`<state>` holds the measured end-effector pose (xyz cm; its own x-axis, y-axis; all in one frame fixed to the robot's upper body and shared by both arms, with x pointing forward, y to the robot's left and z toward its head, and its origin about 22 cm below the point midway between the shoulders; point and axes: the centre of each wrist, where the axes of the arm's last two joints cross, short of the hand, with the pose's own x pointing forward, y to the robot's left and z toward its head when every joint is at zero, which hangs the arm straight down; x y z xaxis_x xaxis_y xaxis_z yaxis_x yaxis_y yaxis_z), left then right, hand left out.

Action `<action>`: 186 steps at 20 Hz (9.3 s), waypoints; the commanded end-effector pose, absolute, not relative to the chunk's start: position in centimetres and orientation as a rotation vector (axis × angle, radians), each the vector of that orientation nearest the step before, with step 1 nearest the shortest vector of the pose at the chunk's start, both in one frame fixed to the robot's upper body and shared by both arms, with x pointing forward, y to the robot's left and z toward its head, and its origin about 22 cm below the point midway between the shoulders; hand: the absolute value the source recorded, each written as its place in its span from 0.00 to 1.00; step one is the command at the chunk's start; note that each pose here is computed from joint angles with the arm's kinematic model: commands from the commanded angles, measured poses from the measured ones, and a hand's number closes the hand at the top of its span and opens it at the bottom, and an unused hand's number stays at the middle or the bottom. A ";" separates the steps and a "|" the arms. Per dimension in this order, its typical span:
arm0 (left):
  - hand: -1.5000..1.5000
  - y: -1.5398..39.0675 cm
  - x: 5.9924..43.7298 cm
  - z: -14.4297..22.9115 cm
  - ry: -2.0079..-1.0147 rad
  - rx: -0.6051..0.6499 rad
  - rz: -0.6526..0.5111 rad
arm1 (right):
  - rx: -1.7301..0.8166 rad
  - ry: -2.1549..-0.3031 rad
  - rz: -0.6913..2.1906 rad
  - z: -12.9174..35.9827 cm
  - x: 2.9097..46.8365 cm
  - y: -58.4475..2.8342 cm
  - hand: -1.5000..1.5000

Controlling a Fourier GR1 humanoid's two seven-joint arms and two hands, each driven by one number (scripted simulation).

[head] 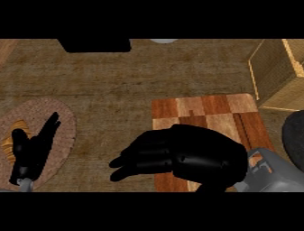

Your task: Pick the lemon from the cutting board and place it in the basket

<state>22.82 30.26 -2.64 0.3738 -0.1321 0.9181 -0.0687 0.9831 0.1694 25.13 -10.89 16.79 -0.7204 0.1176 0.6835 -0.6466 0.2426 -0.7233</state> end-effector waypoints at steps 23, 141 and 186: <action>0.50 28.2 20.4 -5.3 -1.012 0.139 -0.049 | -0.168 -1.398 2.311 36.0 29.0 -16.4 0.00; 0.50 28.7 17.7 -4.9 -1.010 0.175 -0.018 | -0.935 -1.624 0.148 27.8 26.7 -21.6 1.00; 0.50 29.5 19.9 -5.8 -1.027 0.157 -0.043 | -1.106 -1.300 0.123 18.9 37.0 -43.9 1.00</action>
<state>20.72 28.98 -2.52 0.3885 -0.1210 0.9135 -0.0274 0.9894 0.1427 37.72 -41.70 19.51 0.2935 0.5661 0.7704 0.5301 0.5743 -0.6239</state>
